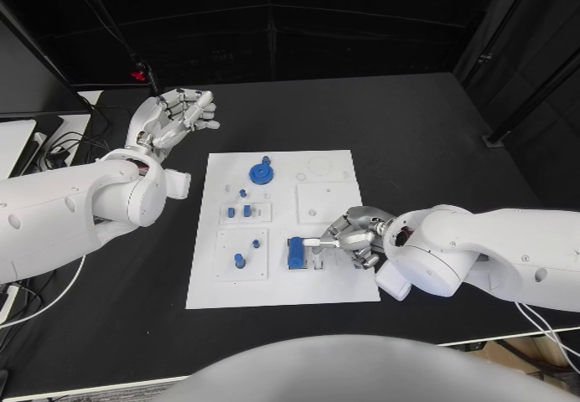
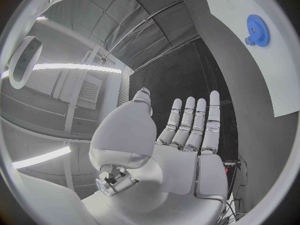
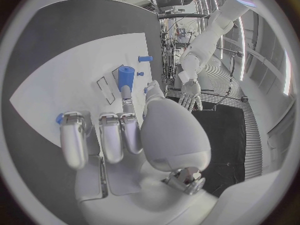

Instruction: Assemble the parts on the task board

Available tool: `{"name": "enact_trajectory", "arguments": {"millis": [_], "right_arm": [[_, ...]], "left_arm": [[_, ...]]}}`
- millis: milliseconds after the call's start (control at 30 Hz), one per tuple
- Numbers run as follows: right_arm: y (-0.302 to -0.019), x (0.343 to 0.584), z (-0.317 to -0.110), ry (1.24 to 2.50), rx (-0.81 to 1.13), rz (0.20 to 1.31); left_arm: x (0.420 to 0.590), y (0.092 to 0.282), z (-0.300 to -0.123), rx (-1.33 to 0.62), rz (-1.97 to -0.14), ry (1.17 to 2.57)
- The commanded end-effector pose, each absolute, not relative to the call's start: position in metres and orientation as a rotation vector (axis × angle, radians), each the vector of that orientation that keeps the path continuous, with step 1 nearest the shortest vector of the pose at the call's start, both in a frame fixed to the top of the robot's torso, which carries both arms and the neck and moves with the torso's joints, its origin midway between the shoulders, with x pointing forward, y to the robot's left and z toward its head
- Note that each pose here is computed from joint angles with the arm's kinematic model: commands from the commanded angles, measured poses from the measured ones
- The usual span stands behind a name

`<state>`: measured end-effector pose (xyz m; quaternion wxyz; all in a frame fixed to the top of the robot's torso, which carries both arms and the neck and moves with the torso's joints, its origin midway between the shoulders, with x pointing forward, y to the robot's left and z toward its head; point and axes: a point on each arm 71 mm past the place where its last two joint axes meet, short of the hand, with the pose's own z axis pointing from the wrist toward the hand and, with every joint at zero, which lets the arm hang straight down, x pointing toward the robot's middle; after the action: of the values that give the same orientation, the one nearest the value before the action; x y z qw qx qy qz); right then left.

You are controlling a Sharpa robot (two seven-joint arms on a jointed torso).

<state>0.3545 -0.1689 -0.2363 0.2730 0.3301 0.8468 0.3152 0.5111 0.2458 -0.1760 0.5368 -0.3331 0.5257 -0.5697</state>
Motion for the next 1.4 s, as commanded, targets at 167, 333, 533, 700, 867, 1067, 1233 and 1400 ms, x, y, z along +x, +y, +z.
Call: {"name": "enact_trajectory", "arguments": {"millis": [167, 333, 533, 700, 867, 1067, 1233, 1400], "right_arm": [[-0.160, 0.352, -0.238, 2.389, 0.729, 0.807], [-0.157, 0.351, -0.243, 2.464, 0.688, 0.764], [-0.155, 0.352, -0.247, 2.510, 0.664, 0.728], [-0.153, 0.353, -0.249, 2.533, 0.654, 0.706], [-0.151, 0.353, -0.250, 2.546, 0.644, 0.700], [-0.147, 0.354, -0.250, 2.543, 0.639, 0.708], [-0.145, 0.355, -0.250, 2.537, 0.643, 0.710], [-0.143, 0.356, -0.250, 2.537, 0.648, 0.711]], "left_arm": [[0.511, 0.244, -0.175, -0.789, -1.371, 1.255], [0.511, 0.243, -0.175, -0.789, -1.372, 1.255], [0.511, 0.243, -0.175, -0.788, -1.373, 1.255], [0.511, 0.243, -0.175, -0.788, -1.374, 1.255], [0.511, 0.243, -0.175, -0.788, -1.373, 1.255], [0.511, 0.243, -0.175, -0.789, -1.374, 1.256], [0.511, 0.242, -0.175, -0.788, -1.377, 1.257], [0.511, 0.242, -0.175, -0.788, -1.375, 1.256]]}}
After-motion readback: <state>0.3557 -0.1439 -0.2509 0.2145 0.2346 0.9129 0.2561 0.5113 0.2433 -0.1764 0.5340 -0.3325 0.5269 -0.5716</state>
